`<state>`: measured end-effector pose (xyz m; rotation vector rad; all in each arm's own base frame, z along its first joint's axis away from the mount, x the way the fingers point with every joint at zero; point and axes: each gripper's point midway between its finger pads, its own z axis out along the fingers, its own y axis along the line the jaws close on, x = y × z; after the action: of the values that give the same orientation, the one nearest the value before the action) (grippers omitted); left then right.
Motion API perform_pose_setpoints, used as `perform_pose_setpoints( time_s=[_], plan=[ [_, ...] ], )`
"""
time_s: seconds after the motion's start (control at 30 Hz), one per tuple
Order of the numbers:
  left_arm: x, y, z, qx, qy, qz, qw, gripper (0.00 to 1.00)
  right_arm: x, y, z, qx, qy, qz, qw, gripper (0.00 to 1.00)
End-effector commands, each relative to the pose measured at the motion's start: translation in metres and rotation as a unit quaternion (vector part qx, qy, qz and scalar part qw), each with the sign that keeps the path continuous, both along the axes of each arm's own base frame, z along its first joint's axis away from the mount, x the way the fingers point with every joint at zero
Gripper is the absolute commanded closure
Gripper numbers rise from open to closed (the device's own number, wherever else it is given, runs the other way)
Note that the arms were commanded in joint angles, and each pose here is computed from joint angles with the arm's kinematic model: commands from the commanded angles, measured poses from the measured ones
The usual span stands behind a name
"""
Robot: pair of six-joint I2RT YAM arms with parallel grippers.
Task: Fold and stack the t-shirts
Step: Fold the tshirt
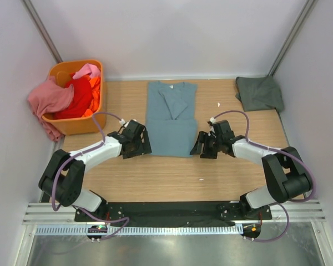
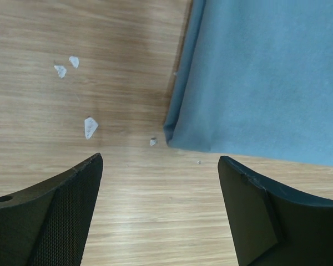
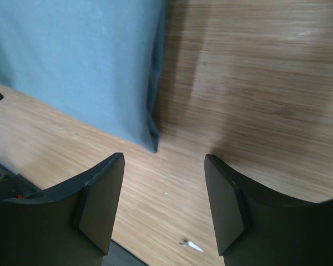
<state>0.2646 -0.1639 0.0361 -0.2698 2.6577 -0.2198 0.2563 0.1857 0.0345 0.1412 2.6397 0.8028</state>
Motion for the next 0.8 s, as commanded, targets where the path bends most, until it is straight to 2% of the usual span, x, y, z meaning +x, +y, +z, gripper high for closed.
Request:
perform_pose_setpoints(
  time_s=[0.0, 0.17, 0.33, 0.43, 0.47, 0.53, 0.63, 0.67, 0.7, 0.73, 0.77],
  plan=[
    [0.024, -0.012, 0.011, -0.029, -0.046, 0.011, 0.998, 0.15, 0.013, 0.013, 0.001, 0.026, -0.022, 0.005, 0.999, 0.35],
    [0.028, -0.014, 0.007, -0.030, -0.052, 0.017, 0.998, 0.18, 0.011, 0.013, -0.016, 0.023, -0.006, 0.002, 1.000, 0.39],
    [0.025, -0.013, -0.002, -0.031, -0.045, 0.023, 0.998, 0.24, 0.008, 0.018, -0.023, 0.028, -0.002, 0.007, 1.000, 0.51],
    [0.024, -0.018, -0.010, -0.045, -0.040, 0.024, 0.998, 0.35, 0.007, 0.020, -0.027, 0.031, 0.000, 0.010, 0.999, 0.57],
    [0.024, -0.022, -0.012, -0.056, -0.038, 0.022, 0.997, 0.42, 0.006, 0.021, -0.028, 0.035, 0.002, 0.011, 0.999, 0.61],
    [0.022, -0.024, -0.018, -0.058, -0.028, 0.021, 0.998, 0.47, 0.005, 0.023, -0.030, 0.038, 0.004, 0.014, 0.999, 0.63],
    [0.020, -0.027, -0.024, -0.064, -0.020, 0.021, 0.998, 0.56, 0.005, 0.024, -0.031, 0.040, -0.001, 0.019, 0.999, 0.73],
    [0.021, -0.027, -0.025, -0.064, -0.020, 0.021, 0.997, 0.71, 0.004, 0.024, -0.030, 0.040, -0.001, 0.021, 0.999, 0.78],
    [0.021, -0.027, -0.026, -0.064, -0.019, 0.021, 0.998, 0.81, 0.004, 0.024, -0.030, 0.040, -0.003, 0.023, 0.999, 0.85],
    [0.020, -0.028, -0.027, -0.064, -0.017, 0.020, 0.998, 0.99, 0.004, 0.024, -0.029, 0.039, -0.005, 0.025, 0.999, 0.90],
    [0.021, -0.028, -0.025, -0.065, -0.019, 0.018, 0.997, 1.00, 0.002, 0.023, -0.029, 0.036, 0.001, 0.025, 0.999, 0.94]
  ],
)
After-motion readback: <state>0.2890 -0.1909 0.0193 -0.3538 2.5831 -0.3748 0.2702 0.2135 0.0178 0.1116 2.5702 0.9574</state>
